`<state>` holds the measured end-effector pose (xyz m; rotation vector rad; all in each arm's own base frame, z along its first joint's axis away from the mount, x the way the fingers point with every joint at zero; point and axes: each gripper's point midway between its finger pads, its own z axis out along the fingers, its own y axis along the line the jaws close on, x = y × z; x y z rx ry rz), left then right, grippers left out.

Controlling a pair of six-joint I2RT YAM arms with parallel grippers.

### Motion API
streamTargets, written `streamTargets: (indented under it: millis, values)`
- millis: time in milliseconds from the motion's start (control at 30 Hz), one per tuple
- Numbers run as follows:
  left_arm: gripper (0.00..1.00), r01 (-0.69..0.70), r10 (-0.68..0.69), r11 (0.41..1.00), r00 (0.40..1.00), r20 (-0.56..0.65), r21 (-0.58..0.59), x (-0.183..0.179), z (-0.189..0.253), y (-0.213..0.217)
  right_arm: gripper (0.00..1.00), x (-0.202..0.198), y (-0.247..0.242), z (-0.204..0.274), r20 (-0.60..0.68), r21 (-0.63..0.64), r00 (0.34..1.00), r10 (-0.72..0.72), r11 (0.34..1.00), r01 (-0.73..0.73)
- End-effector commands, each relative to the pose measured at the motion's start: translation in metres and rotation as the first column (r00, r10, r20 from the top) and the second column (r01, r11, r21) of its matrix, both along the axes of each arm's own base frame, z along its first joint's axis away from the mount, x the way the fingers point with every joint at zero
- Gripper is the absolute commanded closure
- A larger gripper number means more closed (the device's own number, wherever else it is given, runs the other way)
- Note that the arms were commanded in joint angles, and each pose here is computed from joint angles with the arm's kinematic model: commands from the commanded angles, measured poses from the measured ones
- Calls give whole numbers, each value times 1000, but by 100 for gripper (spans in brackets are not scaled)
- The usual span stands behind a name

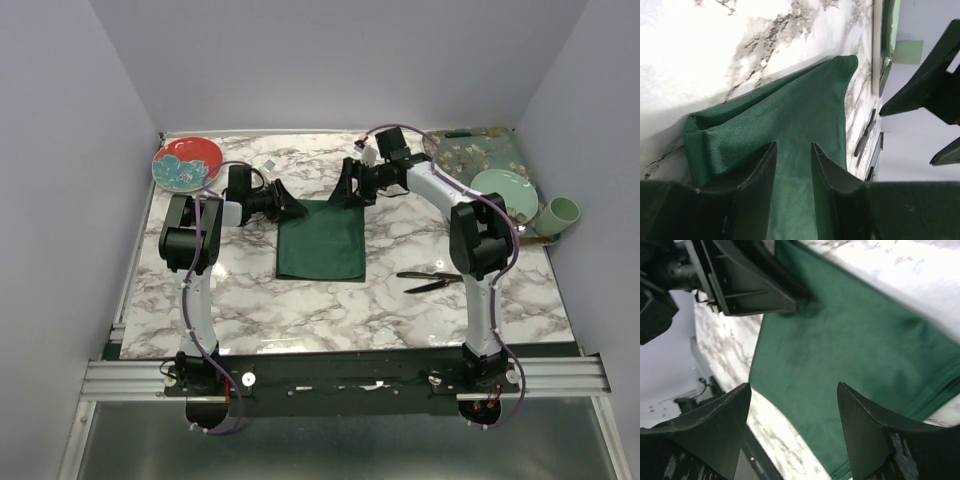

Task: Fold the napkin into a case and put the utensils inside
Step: Smooth out the square-folded napkin at the center of the board.

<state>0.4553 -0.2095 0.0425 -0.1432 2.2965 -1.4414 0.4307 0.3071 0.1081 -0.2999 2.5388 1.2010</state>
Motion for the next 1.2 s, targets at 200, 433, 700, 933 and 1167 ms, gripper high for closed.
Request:
streamTargets:
  millis: [200, 433, 700, 933, 1167]
  values:
    - [34, 63, -35, 988, 980, 193, -140, -7, 86, -13, 28, -39, 0, -71, -248, 23, 969, 4, 1000, 2]
    - [30, 45, -12, 971, 990, 137, -237, 7, 71, -22, 34, -40, -10, -96, -276, -71, 960, -51, 997, 33]
    - [30, -73, 67, 967, 997, -30, -244, 25, 13, -10, 37, -43, -20, -106, -298, -136, 951, -84, 990, 45]
    - [17, -69, 67, 969, 998, -17, -237, 18, 30, 3, 37, -42, -22, -107, -302, -162, 948, -98, 985, 51]
    - [1, 1, 8, 982, 999, 48, -190, -27, 81, 4, 37, -38, -23, -106, -285, -174, 953, -98, 983, 49]
